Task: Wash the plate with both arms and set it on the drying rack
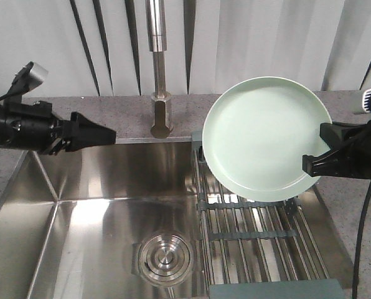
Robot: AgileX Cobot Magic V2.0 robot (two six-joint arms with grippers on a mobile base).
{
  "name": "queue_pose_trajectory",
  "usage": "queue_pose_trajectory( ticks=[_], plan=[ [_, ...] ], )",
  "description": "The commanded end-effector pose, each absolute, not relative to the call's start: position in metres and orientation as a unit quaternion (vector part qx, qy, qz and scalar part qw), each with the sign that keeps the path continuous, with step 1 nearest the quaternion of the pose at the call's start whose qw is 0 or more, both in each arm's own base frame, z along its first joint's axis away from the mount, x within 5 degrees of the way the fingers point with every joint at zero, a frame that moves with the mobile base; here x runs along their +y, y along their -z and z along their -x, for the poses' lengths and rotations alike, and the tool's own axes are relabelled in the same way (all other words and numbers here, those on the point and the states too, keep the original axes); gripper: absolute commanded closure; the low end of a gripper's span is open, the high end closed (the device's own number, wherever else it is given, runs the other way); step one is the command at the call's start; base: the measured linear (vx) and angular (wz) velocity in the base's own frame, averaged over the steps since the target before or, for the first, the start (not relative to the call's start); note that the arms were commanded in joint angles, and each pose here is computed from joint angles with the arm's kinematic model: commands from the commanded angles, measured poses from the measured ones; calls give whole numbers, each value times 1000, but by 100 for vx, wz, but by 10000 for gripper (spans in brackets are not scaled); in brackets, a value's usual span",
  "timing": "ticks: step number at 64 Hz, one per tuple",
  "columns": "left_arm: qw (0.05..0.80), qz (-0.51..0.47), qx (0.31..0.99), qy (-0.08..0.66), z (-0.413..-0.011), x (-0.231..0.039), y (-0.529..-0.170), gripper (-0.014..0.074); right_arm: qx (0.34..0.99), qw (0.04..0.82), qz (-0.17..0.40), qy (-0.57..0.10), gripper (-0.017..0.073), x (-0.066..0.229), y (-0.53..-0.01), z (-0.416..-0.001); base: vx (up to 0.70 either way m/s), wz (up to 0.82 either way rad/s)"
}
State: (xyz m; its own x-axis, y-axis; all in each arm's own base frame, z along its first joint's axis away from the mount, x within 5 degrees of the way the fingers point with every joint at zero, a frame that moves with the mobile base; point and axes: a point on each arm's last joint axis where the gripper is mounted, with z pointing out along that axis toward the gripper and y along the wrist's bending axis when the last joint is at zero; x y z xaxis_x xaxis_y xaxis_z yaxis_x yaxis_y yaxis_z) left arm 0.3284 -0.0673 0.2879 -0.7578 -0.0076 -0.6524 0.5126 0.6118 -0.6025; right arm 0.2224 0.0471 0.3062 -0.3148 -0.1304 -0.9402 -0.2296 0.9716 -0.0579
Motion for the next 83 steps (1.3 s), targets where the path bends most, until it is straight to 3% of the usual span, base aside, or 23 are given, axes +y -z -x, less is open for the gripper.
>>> queue_pose_trajectory(
  ticks=[1, 10, 30, 59, 83],
  plan=[
    [379, -193, 745, 513, -336, -79, -325, 58, 772, 625, 102, -42, 569, 45, -327, -223, 0, 0],
    [401, -188, 684, 580, -360, -85, -335, 58, 772, 625, 102, -42, 569, 45, -327, -223, 0, 0],
    [402, -247, 663, 582, -406, -118, -342, 58, 772, 625, 102, -42, 569, 45, -327, -223, 0, 0],
    [364, -248, 675, 591, -456, -140, -324, 58, 772, 625, 102, -42, 569, 45, -327, -223, 0, 0],
    [347, -270, 689, 576, -468, -158, -308, 58, 772, 625, 102, -42, 569, 45, -327, -223, 0, 0]
  ],
)
